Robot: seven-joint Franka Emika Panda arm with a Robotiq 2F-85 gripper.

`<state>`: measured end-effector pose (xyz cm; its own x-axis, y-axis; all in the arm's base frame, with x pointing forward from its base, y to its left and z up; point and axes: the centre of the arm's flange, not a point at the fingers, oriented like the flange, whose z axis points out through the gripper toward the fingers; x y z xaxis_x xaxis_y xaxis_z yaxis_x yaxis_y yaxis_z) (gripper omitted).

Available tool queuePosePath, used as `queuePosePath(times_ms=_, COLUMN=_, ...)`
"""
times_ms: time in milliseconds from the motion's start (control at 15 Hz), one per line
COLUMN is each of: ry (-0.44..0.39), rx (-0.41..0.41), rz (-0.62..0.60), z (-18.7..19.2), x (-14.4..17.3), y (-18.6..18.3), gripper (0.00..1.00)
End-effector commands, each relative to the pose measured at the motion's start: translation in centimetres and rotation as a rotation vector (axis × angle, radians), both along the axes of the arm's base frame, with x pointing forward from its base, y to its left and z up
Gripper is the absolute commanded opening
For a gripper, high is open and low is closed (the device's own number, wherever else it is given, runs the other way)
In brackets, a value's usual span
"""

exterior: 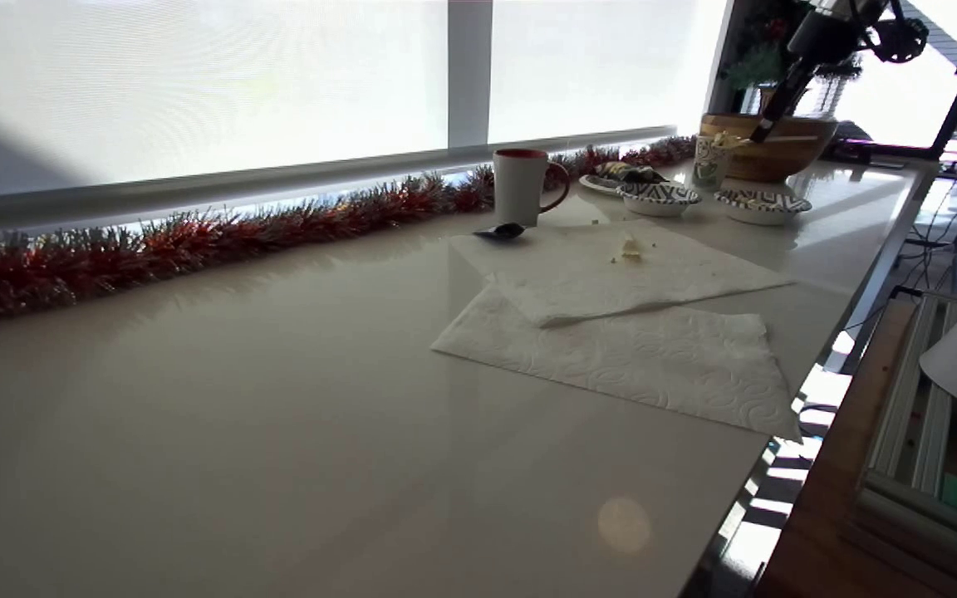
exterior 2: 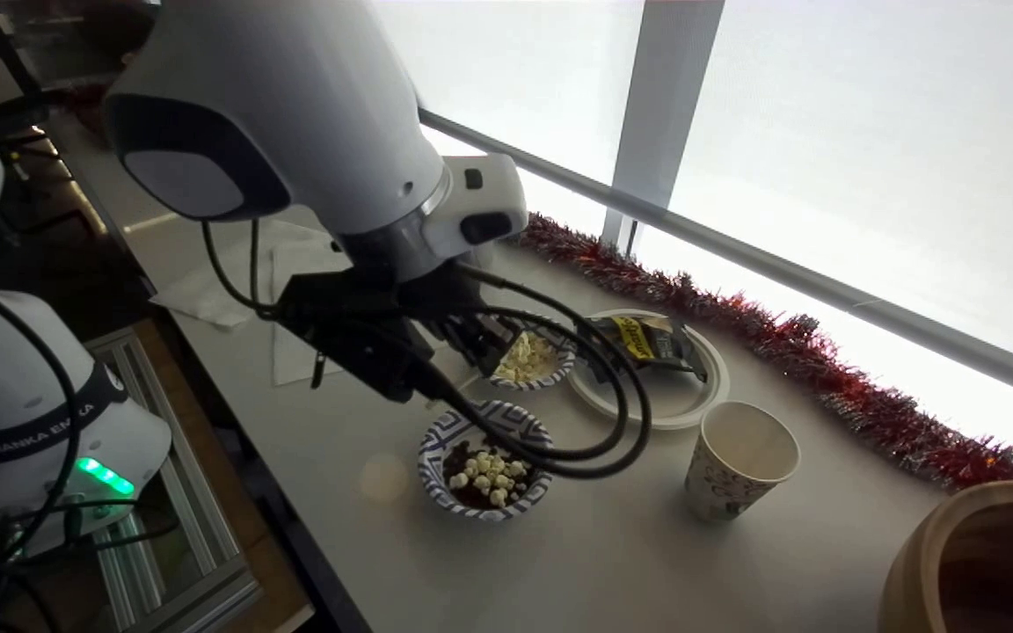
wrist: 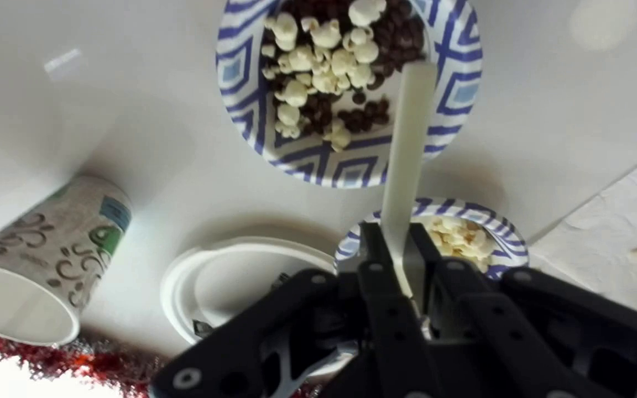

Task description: Move the contents from one bowl to the next

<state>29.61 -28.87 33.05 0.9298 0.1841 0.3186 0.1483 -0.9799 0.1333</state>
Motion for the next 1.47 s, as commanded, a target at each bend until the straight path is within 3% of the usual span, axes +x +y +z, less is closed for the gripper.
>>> queuePosePath(times_ms=0, ry=0.02, rx=-0.002, rz=0.145, z=1.3, x=2.6, y=3.6, gripper=0.03)
queuePosePath(times_ms=333, ry=0.079, rx=0.019, rz=0.231, z=0.6, x=7.0, y=6.9, gripper=0.03)
queuePosePath(times_ms=800, ry=0.178, rx=0.049, rz=0.217, z=-0.2, x=8.3, y=5.9, gripper=0.03)
queuePosePath(times_ms=1133, ry=0.282, rx=0.164, rz=0.186, z=-0.7, x=9.2, y=3.8, gripper=0.03)
queuePosePath(times_ms=1400, ry=0.322, rx=0.313, rz=0.177, z=-0.5, x=9.4, y=1.4, gripper=0.03)
